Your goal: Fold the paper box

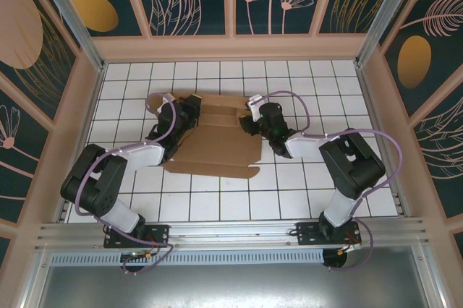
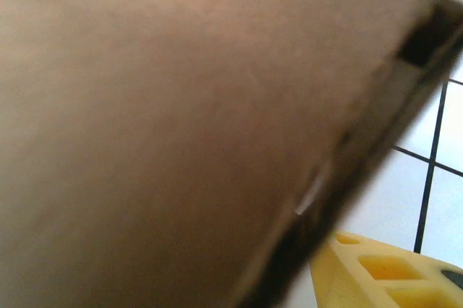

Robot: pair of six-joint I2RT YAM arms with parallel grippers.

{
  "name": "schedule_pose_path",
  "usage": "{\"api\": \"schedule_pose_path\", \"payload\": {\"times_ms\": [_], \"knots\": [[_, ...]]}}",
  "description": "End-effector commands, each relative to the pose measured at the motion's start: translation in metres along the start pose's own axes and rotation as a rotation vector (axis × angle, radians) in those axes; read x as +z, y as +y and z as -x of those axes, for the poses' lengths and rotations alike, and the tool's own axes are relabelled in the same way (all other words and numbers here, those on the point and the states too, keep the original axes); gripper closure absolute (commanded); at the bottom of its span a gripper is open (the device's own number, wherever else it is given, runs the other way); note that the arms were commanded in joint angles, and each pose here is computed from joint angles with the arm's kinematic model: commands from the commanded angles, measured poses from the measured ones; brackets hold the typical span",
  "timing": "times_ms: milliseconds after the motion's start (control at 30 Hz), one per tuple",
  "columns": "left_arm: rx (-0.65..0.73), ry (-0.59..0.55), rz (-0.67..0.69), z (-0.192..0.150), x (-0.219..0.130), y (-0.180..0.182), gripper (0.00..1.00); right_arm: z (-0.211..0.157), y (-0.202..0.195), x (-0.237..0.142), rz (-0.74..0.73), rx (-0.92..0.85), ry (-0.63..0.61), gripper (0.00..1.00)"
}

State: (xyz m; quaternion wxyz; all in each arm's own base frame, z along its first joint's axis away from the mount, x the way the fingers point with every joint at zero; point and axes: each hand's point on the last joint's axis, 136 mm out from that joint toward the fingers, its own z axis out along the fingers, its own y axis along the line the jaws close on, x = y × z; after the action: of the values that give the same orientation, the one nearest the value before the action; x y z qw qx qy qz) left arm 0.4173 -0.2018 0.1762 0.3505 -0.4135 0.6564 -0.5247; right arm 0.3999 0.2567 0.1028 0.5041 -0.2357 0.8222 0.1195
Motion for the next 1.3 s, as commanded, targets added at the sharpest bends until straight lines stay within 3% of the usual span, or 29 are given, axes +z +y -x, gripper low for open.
{"api": "schedule_pose_path", "payload": {"times_ms": [0,200,533,867,1067,1267], "knots": [[-0.01,0.096,0.007,-0.022,-0.005,0.0,1.0,-0.003,-0.019,0.014,-0.097,0.028,0.024,0.44],[-0.032,0.099,0.034,-0.022,-0.002,0.006,1.0,0.005,-0.023,0.029,-0.117,0.018,0.006,0.41],[-0.075,0.094,0.121,-0.023,0.005,0.013,1.0,0.023,-0.035,0.034,-0.124,0.013,-0.049,0.78],[-0.106,0.091,0.14,-0.023,0.009,-0.005,0.99,0.022,-0.022,0.024,-0.066,-0.083,0.005,0.79],[-0.107,0.069,0.131,-0.018,0.0,-0.017,0.83,0.013,-0.01,0.008,-0.007,-0.147,0.055,0.77],[-0.081,0.079,0.142,-0.02,-0.004,-0.018,0.57,0.017,-0.005,-0.006,0.065,-0.158,0.086,0.77]]}}
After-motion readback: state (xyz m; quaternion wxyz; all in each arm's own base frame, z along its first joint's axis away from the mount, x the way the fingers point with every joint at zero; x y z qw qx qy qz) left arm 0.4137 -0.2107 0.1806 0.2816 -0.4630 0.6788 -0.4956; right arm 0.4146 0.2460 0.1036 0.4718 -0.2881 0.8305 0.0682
